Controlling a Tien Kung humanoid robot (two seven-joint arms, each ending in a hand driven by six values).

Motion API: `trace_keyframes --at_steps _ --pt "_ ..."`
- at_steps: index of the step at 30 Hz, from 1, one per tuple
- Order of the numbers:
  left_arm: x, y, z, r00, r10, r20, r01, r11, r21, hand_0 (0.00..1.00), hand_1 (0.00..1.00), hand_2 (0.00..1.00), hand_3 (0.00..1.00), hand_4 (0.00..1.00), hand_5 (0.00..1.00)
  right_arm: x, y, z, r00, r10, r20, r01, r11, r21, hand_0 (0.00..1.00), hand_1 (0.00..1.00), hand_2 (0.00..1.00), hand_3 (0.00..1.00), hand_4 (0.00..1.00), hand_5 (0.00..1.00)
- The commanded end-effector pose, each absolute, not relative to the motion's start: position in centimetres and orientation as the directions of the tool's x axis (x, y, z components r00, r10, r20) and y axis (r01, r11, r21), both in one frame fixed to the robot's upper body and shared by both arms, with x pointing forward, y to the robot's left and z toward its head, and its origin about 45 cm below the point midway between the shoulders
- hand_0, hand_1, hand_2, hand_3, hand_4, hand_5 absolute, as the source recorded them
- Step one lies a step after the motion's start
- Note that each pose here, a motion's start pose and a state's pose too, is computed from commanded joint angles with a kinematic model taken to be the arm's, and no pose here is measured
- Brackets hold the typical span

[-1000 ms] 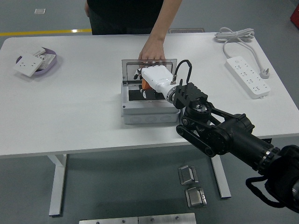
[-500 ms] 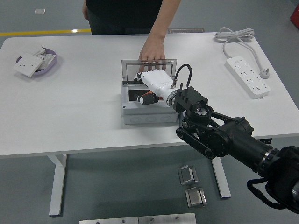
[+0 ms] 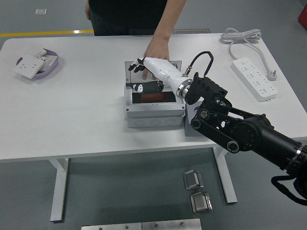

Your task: Pick up the cylinder from the cube,place it in the box,flap close box

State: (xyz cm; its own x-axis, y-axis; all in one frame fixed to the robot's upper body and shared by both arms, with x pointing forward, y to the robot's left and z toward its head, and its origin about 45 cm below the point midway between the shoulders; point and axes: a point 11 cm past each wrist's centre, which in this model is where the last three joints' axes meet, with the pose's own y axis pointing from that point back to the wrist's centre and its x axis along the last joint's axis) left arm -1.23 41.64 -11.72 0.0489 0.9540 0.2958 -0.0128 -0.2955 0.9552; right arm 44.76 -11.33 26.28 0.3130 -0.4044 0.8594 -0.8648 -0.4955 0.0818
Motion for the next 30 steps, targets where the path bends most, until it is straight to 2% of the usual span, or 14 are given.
trace_keyframes --at_steps 9,17,23,30 --pt "-0.7 42.2 -11.5 0.058 0.95 0.305 -0.021 -0.305 0.952 0.598 0.621 0.611 0.612 0.682 0.312 49.0 -13.8 29.1 0.269 -0.475 0.838 -0.911 -0.409 0.06 0.764 0.673 0.672 0.698 0.675 0.327" --pt "-0.1 42.4 -11.4 0.064 0.95 0.306 -0.035 -0.305 0.952 0.598 0.621 0.61 0.611 0.679 0.308 50.5 -16.6 25.9 0.295 -0.462 0.837 -0.936 -0.315 0.156 0.746 0.665 0.665 0.699 0.667 0.317" --pt "-0.1 42.1 -11.5 0.066 0.951 0.302 -0.036 -0.301 0.953 0.598 0.621 0.609 0.611 0.676 0.305 49.5 -16.0 24.1 0.331 -0.423 0.843 -0.921 -0.34 0.191 0.729 0.66 0.66 0.697 0.658 0.312" --pt "-0.2 42.1 -11.5 0.063 0.951 0.302 -0.036 -0.301 0.953 0.598 0.621 0.609 0.61 0.673 0.302 48.3 -14.9 24.7 0.334 -0.388 0.859 -0.902 -0.397 0.172 0.719 0.652 0.659 0.7 0.652 0.311"
